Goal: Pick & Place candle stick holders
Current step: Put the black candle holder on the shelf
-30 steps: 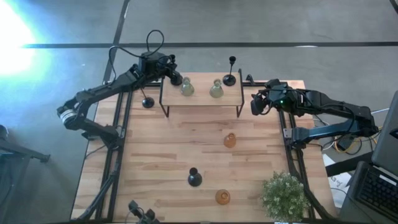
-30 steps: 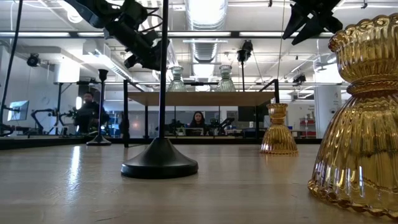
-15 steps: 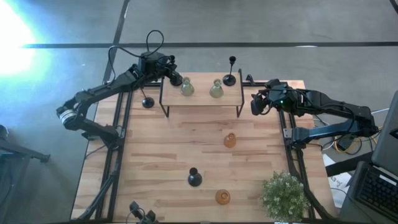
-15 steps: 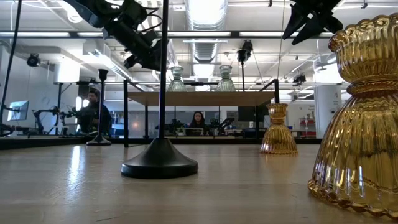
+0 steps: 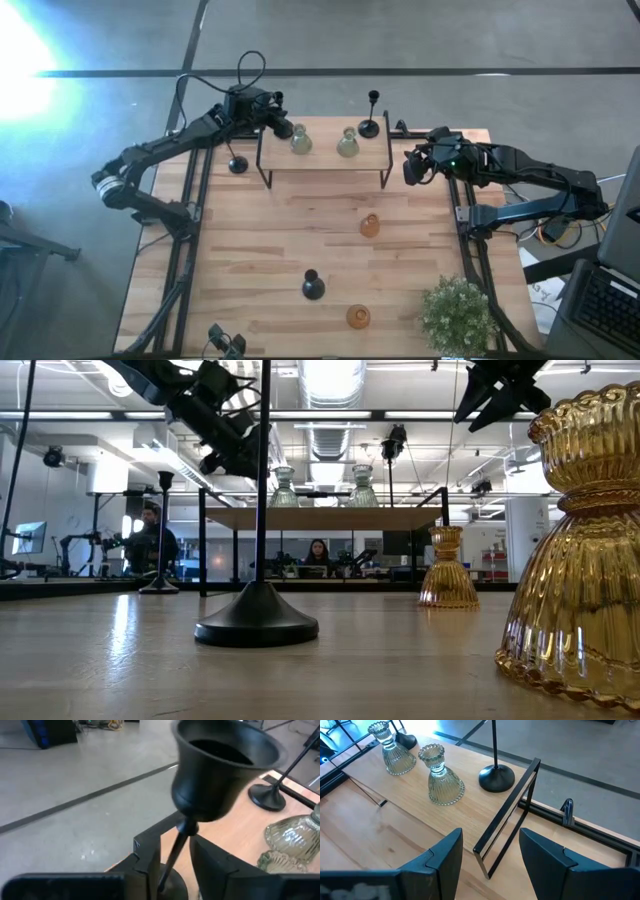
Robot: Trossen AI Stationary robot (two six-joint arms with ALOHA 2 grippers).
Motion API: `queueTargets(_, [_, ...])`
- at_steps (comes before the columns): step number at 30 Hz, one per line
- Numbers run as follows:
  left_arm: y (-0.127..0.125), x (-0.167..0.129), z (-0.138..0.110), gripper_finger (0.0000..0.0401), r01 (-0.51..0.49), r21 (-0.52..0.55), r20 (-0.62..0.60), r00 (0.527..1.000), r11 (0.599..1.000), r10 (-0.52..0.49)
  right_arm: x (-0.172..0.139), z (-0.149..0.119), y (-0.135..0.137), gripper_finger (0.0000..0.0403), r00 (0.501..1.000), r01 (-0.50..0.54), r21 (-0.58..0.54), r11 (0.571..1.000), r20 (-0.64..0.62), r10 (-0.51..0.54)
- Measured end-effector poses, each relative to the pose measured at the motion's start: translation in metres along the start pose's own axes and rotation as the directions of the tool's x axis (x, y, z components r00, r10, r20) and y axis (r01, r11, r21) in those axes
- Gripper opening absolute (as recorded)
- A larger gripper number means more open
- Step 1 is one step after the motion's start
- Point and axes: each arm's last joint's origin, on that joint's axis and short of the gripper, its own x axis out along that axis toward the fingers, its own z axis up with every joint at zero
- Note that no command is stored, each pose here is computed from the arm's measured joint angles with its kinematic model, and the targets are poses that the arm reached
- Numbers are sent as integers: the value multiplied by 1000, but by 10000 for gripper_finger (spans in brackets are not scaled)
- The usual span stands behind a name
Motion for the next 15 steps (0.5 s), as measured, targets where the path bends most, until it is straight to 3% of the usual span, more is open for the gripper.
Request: queueTargets(15, [2, -15, 5, 188, -13, -32, -3, 1000, 999, 13, 0, 0, 0, 189, 1000, -1, -1, 1000, -1, 1])
